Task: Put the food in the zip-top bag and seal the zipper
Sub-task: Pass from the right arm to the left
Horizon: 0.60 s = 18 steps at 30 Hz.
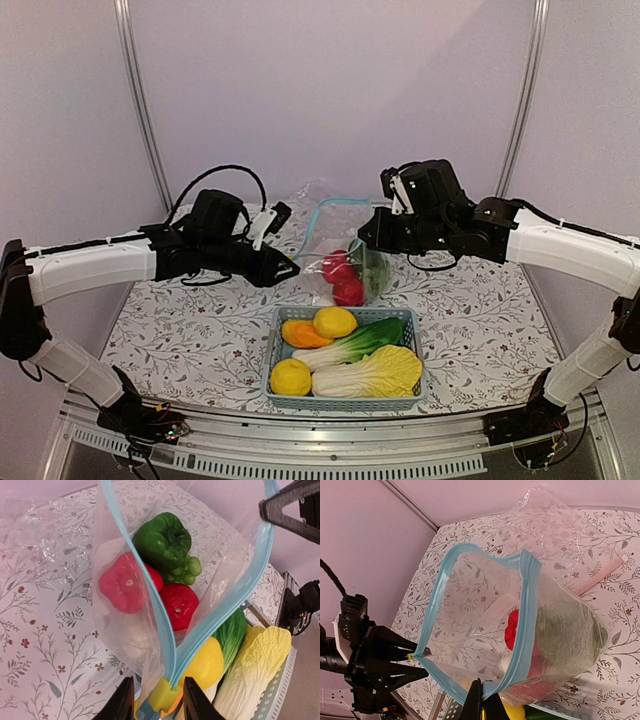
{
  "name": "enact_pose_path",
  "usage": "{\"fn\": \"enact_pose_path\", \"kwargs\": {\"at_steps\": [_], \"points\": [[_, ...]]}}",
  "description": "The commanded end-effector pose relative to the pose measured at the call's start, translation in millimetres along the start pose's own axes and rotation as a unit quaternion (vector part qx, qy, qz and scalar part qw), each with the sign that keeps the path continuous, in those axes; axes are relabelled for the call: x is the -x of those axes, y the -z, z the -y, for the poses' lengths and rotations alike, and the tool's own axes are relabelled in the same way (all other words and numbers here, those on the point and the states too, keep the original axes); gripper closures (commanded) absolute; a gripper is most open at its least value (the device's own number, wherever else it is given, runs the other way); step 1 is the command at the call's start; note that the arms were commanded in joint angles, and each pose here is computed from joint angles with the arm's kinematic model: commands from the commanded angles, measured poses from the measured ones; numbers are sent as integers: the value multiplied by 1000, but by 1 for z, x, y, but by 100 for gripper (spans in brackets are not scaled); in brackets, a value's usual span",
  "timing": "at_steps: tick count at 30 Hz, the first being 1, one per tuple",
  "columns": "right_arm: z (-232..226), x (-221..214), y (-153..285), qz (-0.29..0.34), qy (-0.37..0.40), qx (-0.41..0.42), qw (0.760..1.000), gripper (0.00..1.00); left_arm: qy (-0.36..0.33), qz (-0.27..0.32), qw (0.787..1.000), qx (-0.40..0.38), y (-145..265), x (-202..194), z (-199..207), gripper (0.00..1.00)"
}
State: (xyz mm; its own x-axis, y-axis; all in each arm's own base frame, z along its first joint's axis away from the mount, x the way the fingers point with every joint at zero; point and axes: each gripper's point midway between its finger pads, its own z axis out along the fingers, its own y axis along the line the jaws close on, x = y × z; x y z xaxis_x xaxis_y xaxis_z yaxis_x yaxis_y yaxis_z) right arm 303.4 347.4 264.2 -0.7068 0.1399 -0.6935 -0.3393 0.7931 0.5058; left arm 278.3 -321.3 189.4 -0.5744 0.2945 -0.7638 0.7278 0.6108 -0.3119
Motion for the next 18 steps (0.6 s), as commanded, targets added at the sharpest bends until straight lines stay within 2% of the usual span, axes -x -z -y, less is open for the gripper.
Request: {"fn": "enact_pose_path", "kwargs": {"at_steps": [1, 9, 13, 18], "points": [[-2, 10, 11, 21, -4, 7, 1000, 100, -28, 17, 999, 13, -2, 13, 4, 73], [-3, 20, 17, 37, -1, 4, 999, 100, -55, 47, 997, 5, 9, 35, 13, 98], [-5, 31, 23, 55, 5, -1, 998, 100, -80, 72, 994, 0, 17, 60, 20, 100], [-7, 42, 32, 72, 8, 0, 997, 100, -101, 65, 993, 5, 20, 89, 15, 100]]}}
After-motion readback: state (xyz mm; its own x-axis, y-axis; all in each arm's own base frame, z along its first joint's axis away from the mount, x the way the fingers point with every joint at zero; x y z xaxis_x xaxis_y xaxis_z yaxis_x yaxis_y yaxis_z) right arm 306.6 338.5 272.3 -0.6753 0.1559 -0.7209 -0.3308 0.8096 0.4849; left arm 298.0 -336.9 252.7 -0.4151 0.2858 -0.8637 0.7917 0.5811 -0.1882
